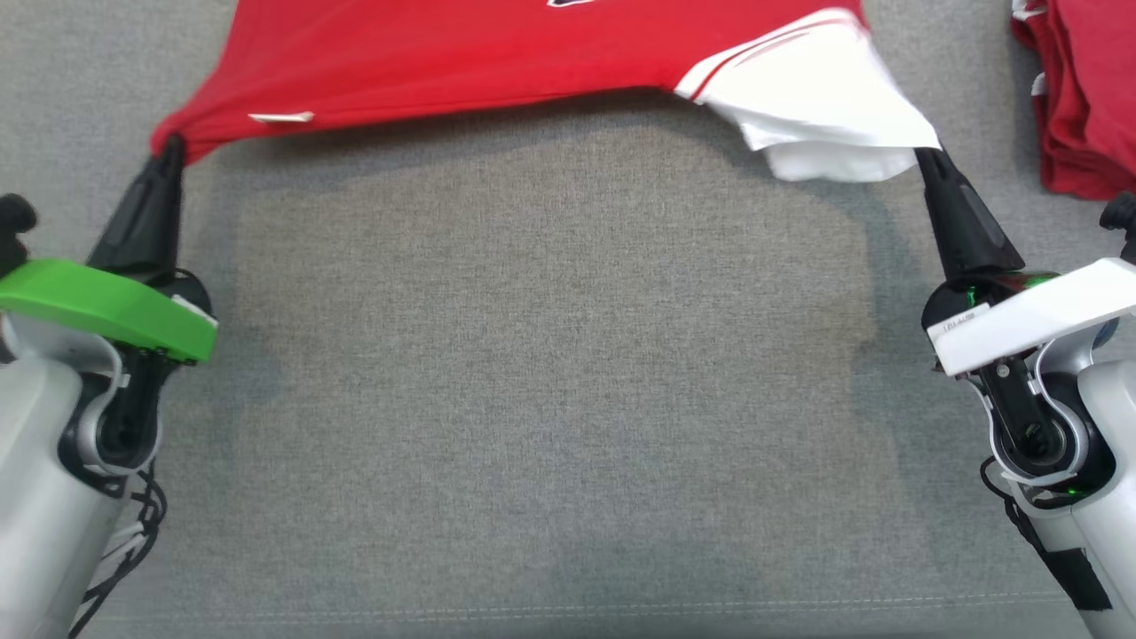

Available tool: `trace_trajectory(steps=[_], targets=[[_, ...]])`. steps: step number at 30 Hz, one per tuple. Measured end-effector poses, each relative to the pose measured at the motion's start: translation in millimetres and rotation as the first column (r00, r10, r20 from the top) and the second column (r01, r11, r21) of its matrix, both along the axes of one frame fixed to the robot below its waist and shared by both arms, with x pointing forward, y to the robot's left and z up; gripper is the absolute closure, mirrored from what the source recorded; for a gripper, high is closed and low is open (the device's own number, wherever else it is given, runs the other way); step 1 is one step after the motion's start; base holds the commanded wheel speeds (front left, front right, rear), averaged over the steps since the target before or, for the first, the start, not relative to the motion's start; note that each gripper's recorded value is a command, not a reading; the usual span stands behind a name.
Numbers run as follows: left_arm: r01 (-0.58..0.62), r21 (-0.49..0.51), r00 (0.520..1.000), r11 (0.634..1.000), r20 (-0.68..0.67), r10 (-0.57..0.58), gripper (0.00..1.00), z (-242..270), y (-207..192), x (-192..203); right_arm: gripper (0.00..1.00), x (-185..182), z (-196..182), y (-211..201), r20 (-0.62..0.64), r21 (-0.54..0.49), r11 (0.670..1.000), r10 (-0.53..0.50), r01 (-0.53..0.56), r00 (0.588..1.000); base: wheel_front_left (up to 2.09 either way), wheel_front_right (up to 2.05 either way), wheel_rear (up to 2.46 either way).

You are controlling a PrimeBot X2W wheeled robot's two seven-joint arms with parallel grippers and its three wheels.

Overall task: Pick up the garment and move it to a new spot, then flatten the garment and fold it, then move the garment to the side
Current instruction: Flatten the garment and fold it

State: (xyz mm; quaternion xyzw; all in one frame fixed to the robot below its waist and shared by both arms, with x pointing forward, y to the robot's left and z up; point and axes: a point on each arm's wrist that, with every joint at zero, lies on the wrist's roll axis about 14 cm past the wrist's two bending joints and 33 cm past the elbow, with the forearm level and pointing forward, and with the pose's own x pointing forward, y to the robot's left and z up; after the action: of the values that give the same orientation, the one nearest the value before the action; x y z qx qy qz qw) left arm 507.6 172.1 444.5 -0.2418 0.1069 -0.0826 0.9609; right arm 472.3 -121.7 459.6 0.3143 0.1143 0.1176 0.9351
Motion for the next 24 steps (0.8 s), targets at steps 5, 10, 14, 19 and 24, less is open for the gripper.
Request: trace_trajectory(steps=[5, 10, 14, 19, 24], targets=[[-0.012, 0.029, 0.999, 1.0, 0.037, 0.011, 1.0, 13.5, 13.2, -12.4, 1.0, -20.4, 44.7, 21.7, 0.122, -0.026, 0.983, 0.184, -0.182, 0.975, 0.0, 0.0, 0.0], [0.014, 0.075, 1.0, 0.997, 0.007, -0.014, 1.0, 4.6, 16.5, -38.6, 1.0, -45.1, 63.1, 23.4, 0.124, -0.119, 0.95, 0.303, -0.289, 0.945, 0.0, 0.0, 0.0], [0.096, 0.09, 0.994, 0.991, -0.063, -0.091, 1.0, -16.3, 1.8, -74.7, 1.0, -100.8, 25.8, 25.9, -0.103, -0.125, 0.899, 0.408, -0.419, 0.907, 0.0, 0.0, 0.0], [0.112, 0.111, 0.986, 0.987, -0.133, -0.097, 1.0, -35.5, 5.2, -105.1, 1.0, -187.8, -17.3, 33.5, -0.381, 0.06, 0.864, 0.483, -0.5, 0.788, 0.0, 0.0, 0.0], [0.082, 0.115, 0.986, 0.99, -0.155, -0.064, 1.0, -41.4, 15.3, -117.3, 1.0, -199.5, -10.8, 33.7, -0.392, 0.099, 0.873, 0.475, -0.477, 0.788, 0.0, 0.0, 0.0]])
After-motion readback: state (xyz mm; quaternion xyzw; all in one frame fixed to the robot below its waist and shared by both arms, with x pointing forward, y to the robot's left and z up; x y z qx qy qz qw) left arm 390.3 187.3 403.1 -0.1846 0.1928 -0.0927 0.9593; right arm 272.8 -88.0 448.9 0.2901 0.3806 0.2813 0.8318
